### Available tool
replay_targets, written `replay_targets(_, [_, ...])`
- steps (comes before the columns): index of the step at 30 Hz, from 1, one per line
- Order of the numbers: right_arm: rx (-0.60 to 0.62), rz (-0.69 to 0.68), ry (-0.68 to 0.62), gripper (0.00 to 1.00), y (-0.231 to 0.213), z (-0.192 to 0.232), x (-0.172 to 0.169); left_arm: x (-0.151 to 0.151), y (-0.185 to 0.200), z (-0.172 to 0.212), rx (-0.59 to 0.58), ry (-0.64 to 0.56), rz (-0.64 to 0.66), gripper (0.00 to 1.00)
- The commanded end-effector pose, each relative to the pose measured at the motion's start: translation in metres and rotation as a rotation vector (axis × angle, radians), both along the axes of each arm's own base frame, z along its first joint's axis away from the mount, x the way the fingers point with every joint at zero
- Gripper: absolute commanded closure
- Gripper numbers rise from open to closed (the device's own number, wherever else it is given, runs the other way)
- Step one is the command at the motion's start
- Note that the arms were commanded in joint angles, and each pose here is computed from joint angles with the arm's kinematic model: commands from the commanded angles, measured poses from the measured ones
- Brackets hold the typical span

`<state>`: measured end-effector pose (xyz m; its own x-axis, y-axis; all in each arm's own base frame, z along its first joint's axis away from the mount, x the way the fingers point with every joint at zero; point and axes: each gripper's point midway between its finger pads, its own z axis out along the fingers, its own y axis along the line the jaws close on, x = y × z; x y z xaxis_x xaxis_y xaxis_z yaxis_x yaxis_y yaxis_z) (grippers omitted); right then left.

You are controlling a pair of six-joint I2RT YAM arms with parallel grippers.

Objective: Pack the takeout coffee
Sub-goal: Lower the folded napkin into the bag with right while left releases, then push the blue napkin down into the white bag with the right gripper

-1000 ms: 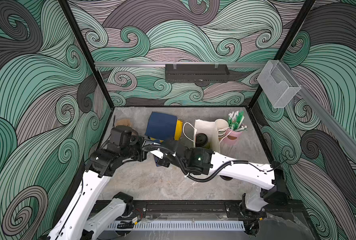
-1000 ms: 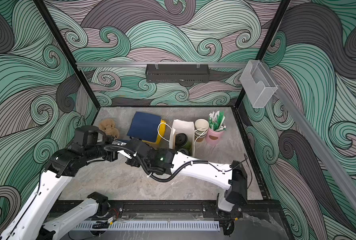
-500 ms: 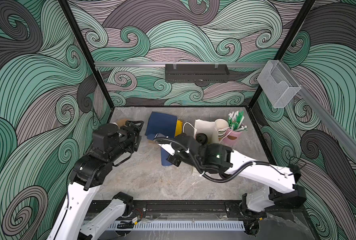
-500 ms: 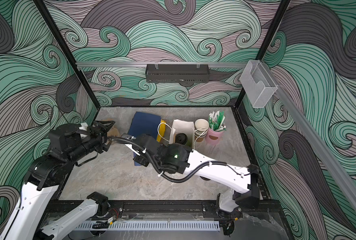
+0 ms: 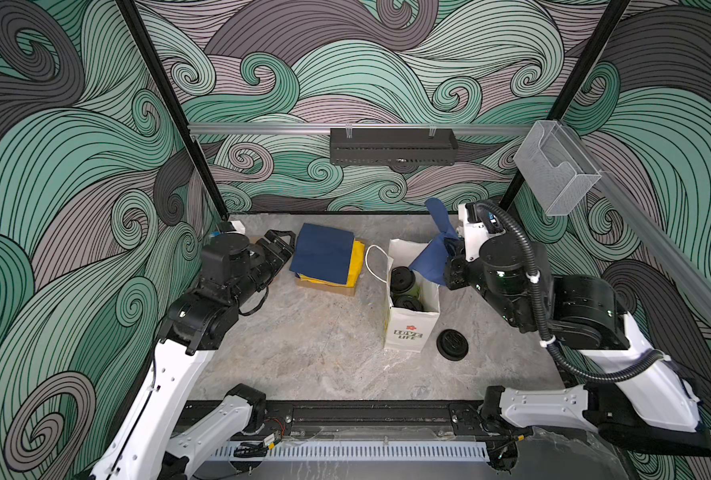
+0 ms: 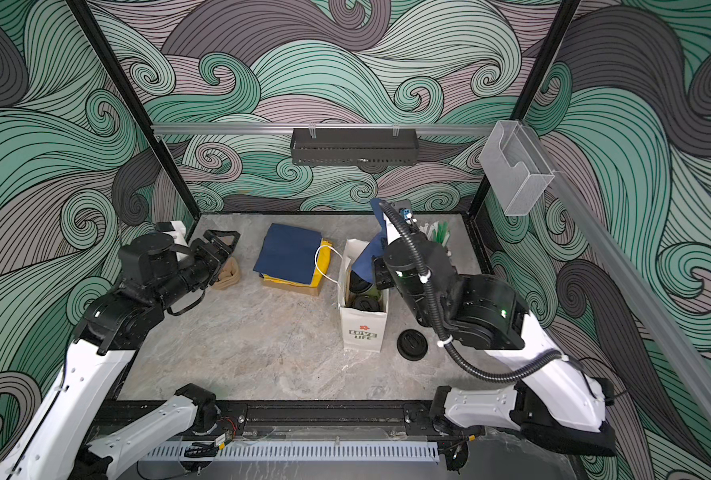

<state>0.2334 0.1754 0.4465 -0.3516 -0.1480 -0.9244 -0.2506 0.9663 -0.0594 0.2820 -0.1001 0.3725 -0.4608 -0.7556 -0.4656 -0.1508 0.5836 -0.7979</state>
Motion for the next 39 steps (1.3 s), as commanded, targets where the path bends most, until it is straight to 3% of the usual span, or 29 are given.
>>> replay_targets(1, [-0.081, -0.059, 0.092, 1.0, 0.007, -0.037, 0.017, -0.002, -0.01, 0.006, 0.0, -0.029, -0.065, 0.2])
replay_targets(7, [-0.211, -0.039, 0.282, 1.0, 0.021, -0.095, 0.036, -0.005, -0.009, -0.005, 0.007, -0.005, -0.062, 0.2])
replay_targets(19, [-0.209, 0.003, 0.689, 1.0, 0.033, -0.176, 0.025, -0.004, -0.009, -0.022, 0.009, 0.043, -0.053, 0.2])
replay_targets(31, [-0.193, -0.057, 0.785, 1.0, 0.034, -0.219, 0.051, -0.004, -0.01, -0.033, 0.011, 0.068, -0.057, 0.2])
replay_targets(33, [-0.187, -0.051, 0.799, 0.95, 0.037, -0.224, 0.052, -0.004, -0.01, -0.034, 0.013, 0.07, -0.056, 0.2])
replay_targets(39, [-0.14, -0.044, 0.764, 0.59, 0.036, -0.206, 0.05, -0.004, -0.009, -0.041, 0.017, 0.085, -0.052, 0.2])
